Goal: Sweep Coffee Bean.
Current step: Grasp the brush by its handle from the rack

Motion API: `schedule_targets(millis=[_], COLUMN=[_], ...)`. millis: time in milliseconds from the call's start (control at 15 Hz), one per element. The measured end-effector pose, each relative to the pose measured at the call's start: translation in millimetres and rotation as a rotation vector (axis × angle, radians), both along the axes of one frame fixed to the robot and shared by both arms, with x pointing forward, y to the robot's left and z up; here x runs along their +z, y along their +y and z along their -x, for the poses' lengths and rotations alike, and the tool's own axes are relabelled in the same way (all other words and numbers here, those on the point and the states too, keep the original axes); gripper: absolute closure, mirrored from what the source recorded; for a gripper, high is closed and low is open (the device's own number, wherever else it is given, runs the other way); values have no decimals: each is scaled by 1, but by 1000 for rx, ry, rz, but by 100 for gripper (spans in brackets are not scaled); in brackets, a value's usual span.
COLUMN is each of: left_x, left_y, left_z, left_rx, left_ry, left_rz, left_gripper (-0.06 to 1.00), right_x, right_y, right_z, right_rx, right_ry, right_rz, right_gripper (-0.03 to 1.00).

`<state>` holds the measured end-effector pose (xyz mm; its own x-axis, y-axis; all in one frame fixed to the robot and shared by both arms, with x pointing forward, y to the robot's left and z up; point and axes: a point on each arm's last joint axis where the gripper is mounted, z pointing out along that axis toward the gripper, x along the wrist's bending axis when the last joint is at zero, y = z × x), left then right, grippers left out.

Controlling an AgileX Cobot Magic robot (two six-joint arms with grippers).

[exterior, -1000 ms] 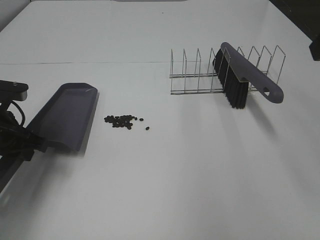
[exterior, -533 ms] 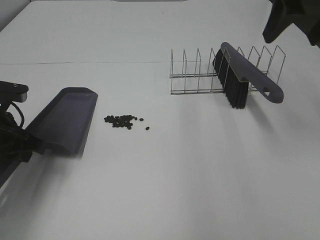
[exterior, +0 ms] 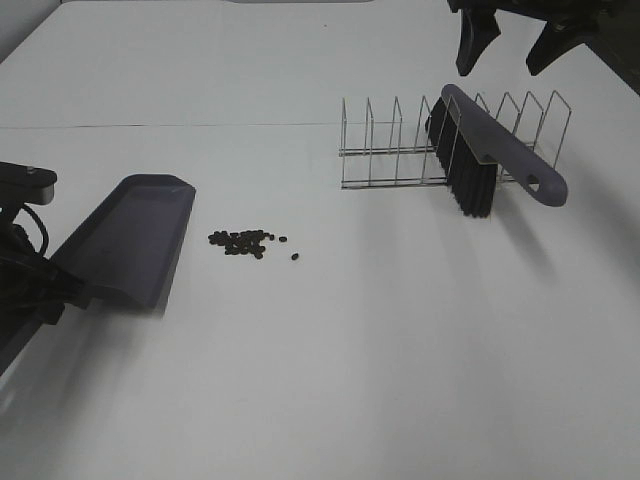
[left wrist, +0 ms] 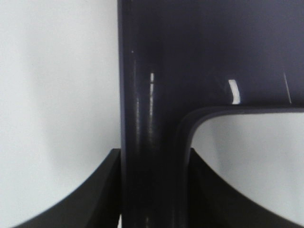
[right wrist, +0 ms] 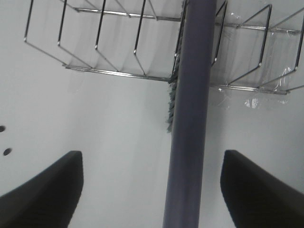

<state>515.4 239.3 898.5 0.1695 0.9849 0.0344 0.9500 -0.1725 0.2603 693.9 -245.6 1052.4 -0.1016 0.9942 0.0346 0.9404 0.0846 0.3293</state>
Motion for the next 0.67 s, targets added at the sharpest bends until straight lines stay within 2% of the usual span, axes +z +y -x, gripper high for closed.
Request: schedule_targets(millis=[267, 667], left_x=[0, -1], left_y=[0, 1], left_z=[0, 2], left_rx=[0, -3], left_ry=[3, 22], left_rz=[-1, -13], left_gripper=[61, 61], right_x=[-32, -78], right_y=[0, -3], right_z=[-24, -37], right_rx=[1, -4], right_ry=[27, 96], right_rz=[35, 93], right_gripper=[23, 29])
